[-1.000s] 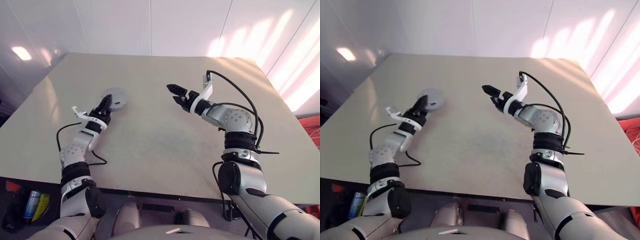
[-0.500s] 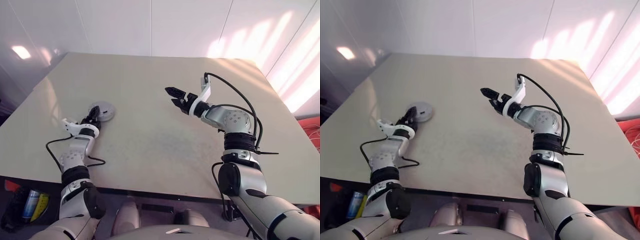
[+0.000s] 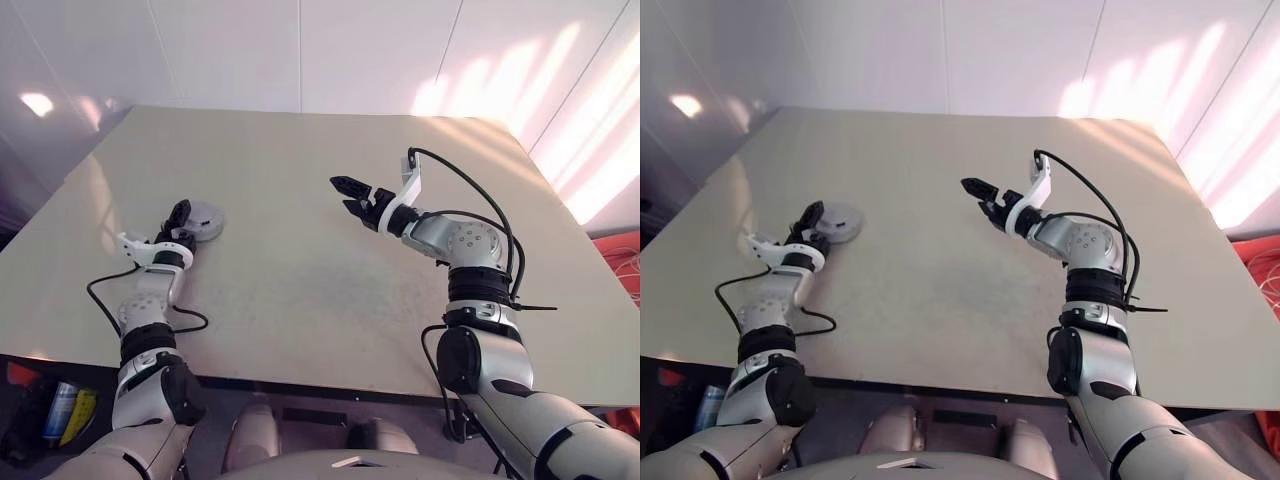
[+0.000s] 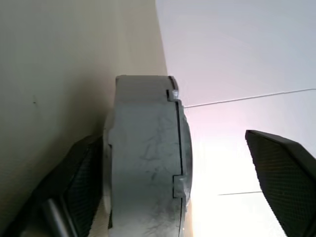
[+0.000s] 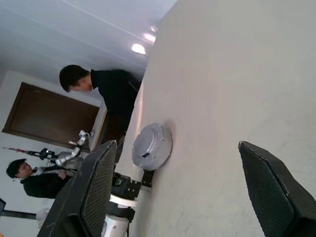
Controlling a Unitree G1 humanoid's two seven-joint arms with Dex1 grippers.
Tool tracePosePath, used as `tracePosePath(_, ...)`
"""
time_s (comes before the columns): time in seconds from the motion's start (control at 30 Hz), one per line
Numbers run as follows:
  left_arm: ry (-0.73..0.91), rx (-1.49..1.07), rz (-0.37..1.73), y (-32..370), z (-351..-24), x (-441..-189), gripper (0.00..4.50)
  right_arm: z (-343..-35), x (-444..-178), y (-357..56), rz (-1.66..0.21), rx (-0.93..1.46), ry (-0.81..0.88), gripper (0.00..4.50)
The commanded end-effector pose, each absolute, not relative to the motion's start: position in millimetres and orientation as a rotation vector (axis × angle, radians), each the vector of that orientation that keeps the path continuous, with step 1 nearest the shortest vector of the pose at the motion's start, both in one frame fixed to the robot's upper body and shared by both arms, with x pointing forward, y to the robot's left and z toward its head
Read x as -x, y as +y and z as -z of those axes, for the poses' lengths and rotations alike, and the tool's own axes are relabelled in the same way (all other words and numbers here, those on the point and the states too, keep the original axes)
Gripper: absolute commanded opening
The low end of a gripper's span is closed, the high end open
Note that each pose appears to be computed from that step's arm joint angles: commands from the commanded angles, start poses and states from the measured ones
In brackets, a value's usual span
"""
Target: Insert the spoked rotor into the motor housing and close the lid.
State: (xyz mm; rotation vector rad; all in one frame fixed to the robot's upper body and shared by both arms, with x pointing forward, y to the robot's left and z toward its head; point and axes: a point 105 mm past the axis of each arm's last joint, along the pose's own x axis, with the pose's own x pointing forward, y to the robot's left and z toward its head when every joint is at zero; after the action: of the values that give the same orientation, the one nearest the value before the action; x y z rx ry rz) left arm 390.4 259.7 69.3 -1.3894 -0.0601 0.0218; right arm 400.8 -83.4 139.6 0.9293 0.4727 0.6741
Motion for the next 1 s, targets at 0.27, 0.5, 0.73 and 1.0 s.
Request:
tracePosePath(0.27,-0.167,1.319,-0.074,286,-89,-391,4.37,-147,-400,-81,-0.706,-0.901,0.463,4.46)
tracePosePath(0.5,-0.118,1.216,-0.339,313,-62,-387,4.37,-145,-401,-81,-0.706,-0.895,0.474,4.46)
tracePosePath(0.73,-0.040,1.031,-0.661,346,-37,-368,4.37,-144,-400,-80,-0.710,-0.894,0.481,4.46)
tracePosePath(1.0,-0.055,0.818,-0.780,364,-49,-362,4.37,-143,-399,-79,-0.720,-0.894,0.491,4.46)
